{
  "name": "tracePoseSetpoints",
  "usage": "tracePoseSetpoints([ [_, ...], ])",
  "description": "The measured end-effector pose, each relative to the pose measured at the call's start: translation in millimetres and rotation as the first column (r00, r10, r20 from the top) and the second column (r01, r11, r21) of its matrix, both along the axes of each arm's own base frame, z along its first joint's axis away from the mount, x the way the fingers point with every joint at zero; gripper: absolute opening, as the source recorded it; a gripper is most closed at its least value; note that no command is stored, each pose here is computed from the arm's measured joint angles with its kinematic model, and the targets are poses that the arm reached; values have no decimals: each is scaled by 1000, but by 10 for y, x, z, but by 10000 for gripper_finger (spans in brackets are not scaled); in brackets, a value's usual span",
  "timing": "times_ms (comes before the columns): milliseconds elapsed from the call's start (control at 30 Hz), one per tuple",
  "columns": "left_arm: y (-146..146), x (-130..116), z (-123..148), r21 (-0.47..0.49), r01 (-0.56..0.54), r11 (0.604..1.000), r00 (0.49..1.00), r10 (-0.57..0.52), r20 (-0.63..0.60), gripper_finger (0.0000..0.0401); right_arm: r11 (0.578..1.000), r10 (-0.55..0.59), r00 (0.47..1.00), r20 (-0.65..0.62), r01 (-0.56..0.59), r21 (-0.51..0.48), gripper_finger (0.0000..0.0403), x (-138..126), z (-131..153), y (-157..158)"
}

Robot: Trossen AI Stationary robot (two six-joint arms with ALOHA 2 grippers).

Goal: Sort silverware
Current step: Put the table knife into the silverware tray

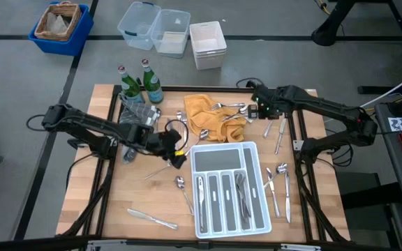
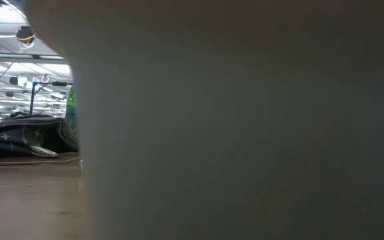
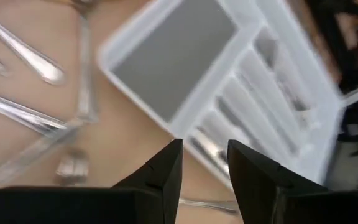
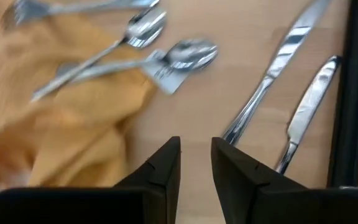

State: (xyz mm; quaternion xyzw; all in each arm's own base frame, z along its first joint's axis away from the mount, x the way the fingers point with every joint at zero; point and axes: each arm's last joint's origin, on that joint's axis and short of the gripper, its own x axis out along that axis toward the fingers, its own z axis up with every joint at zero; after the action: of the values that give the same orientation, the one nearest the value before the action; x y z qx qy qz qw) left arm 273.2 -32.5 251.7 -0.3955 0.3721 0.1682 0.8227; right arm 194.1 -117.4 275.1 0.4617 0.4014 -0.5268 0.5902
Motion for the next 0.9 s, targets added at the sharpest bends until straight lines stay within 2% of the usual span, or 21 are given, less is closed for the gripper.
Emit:
tracePoseSetpoints([
  [100,135,-7,-18,65,35,997,999,-33,-28,116,996,-82,997,6,83,-14,92,-86,-116,-153],
  [233,290,-7,-24,103,26,994,999,-22,-39,116,980,-193,981,-12,194,39,92,-214,-321,-231],
  [433,511,-10,-22,161,15,987,999,-9,-43,116,961,-266,962,-56,269,56,92,-355,-567,-273],
  [700,732,-34,-21,170,-38,985,998,47,-45,116,909,-414,910,37,411,66,92,-491,-831,-413],
  [900,790,-43,-22,171,-55,984,997,63,-45,116,865,-498,867,12,496,82,92,-632,-947,-456],
])
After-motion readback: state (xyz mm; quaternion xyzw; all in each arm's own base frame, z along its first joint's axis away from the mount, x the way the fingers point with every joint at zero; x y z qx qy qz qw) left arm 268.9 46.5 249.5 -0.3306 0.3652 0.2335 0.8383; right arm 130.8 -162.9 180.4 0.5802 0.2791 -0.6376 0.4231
